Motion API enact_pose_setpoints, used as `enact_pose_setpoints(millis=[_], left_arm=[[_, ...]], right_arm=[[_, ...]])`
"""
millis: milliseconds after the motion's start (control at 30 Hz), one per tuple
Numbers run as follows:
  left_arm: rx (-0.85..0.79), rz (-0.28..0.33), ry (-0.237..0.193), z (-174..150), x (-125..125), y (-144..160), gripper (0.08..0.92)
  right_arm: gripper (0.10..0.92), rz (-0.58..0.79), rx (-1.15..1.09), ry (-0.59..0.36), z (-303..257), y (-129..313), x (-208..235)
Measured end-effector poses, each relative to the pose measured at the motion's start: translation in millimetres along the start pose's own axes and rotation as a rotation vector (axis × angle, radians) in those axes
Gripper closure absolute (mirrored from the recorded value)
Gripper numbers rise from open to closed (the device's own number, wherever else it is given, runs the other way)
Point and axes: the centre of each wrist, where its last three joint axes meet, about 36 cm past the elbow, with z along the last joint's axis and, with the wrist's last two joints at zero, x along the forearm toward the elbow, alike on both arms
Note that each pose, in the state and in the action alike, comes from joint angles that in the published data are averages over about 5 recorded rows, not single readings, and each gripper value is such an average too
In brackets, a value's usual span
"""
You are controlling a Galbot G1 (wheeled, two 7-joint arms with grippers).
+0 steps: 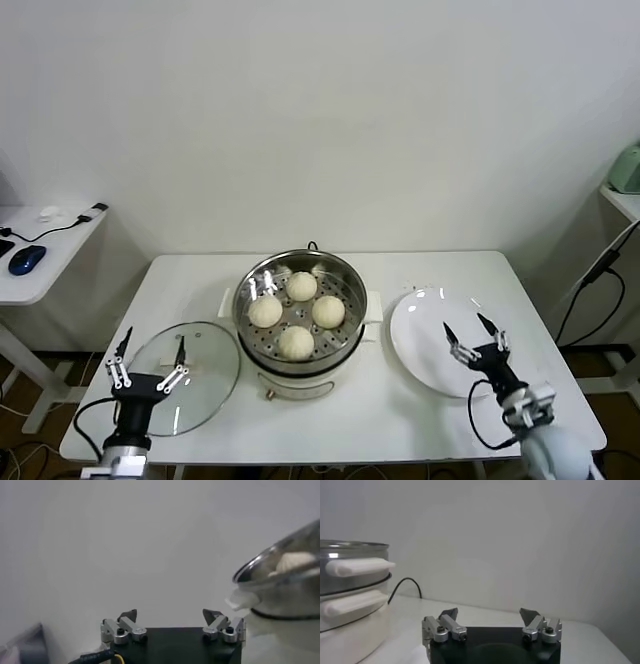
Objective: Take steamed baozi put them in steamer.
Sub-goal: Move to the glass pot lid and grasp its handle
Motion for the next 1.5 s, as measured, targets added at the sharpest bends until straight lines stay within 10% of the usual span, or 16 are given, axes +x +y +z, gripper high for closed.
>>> enact_pose_setpoints(millis=[567,1500], left_arm=[[-0.726,0.087,0.027,76.6,27.5,-21.9,0.177],[-0.908,0.121,0.145,102.5,-18.0,-44.2,0.177]], right_arm=[[0.200,0.095,-0.067,-0.008,32.9,47.5,43.3],[0.200,0.129,-0.076,-0.004,41.9,62.2,60.6]])
